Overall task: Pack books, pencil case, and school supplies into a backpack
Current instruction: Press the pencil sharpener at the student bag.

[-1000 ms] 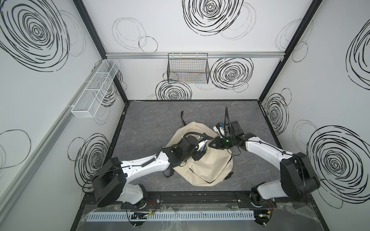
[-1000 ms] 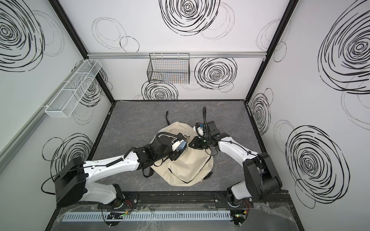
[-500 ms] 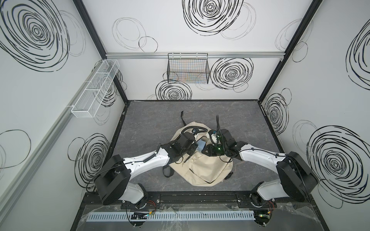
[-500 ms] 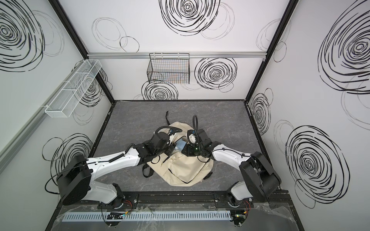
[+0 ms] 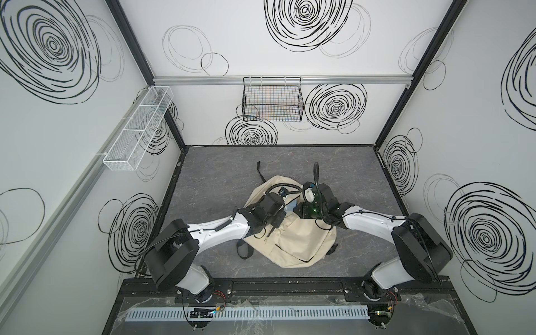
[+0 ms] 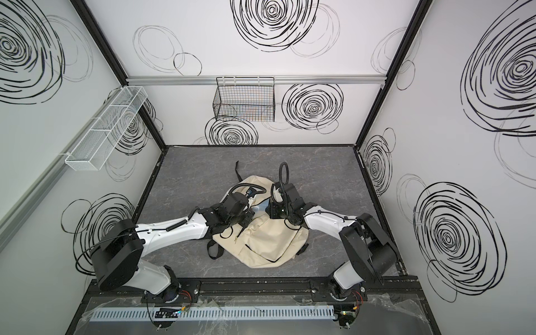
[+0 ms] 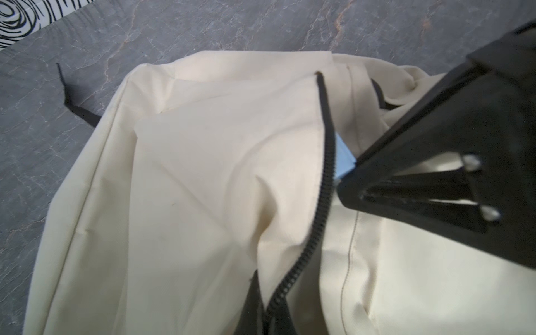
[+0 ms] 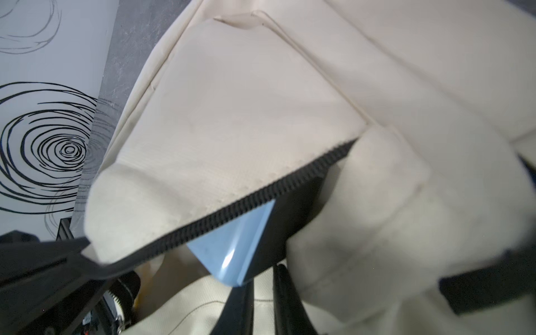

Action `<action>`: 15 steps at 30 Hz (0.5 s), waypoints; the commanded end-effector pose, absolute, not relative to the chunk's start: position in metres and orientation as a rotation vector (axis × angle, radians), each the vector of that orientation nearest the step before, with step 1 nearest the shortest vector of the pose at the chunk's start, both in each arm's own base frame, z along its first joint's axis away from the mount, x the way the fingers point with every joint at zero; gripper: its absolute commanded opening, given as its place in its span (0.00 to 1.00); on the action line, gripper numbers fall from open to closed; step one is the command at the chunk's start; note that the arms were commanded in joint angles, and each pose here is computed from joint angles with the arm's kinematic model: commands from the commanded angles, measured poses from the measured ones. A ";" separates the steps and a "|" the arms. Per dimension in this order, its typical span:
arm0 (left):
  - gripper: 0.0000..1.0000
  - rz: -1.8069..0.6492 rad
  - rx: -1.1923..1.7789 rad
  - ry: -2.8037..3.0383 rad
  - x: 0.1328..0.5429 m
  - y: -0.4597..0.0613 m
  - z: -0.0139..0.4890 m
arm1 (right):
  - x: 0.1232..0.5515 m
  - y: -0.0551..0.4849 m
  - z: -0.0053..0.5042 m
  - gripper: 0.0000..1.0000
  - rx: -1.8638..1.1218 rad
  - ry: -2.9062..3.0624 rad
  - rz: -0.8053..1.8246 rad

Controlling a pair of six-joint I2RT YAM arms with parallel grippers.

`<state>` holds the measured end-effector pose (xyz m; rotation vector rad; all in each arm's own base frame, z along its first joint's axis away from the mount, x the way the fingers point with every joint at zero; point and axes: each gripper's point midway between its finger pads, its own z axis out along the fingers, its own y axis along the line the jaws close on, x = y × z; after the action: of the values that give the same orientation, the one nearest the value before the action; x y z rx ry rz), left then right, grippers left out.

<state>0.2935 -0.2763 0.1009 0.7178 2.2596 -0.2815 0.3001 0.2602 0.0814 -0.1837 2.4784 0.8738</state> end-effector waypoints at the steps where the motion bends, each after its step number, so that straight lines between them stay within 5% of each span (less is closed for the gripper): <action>1: 0.00 -0.409 0.739 2.183 0.289 -0.295 0.124 | 0.325 0.277 0.112 0.18 -0.204 2.324 0.885; 11: 0.00 -0.413 0.651 2.157 0.301 -0.286 0.146 | 0.314 0.259 0.095 0.28 -0.229 2.428 0.721; 12: 0.04 -0.422 0.642 2.142 0.300 -0.284 0.153 | 0.309 0.265 0.102 0.29 -0.275 2.414 0.769; 14: 0.43 -0.440 0.610 2.091 0.297 -0.278 0.173 | 0.298 0.277 0.118 0.33 -0.369 2.366 0.849; 15: 0.50 -0.452 0.592 2.071 0.294 -0.274 0.181 | 0.295 0.278 0.123 0.34 -0.383 2.352 0.848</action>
<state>0.2928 -0.2755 0.1352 0.6762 2.1919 -0.3696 0.3044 0.2670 0.0933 -0.2738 2.4329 0.7892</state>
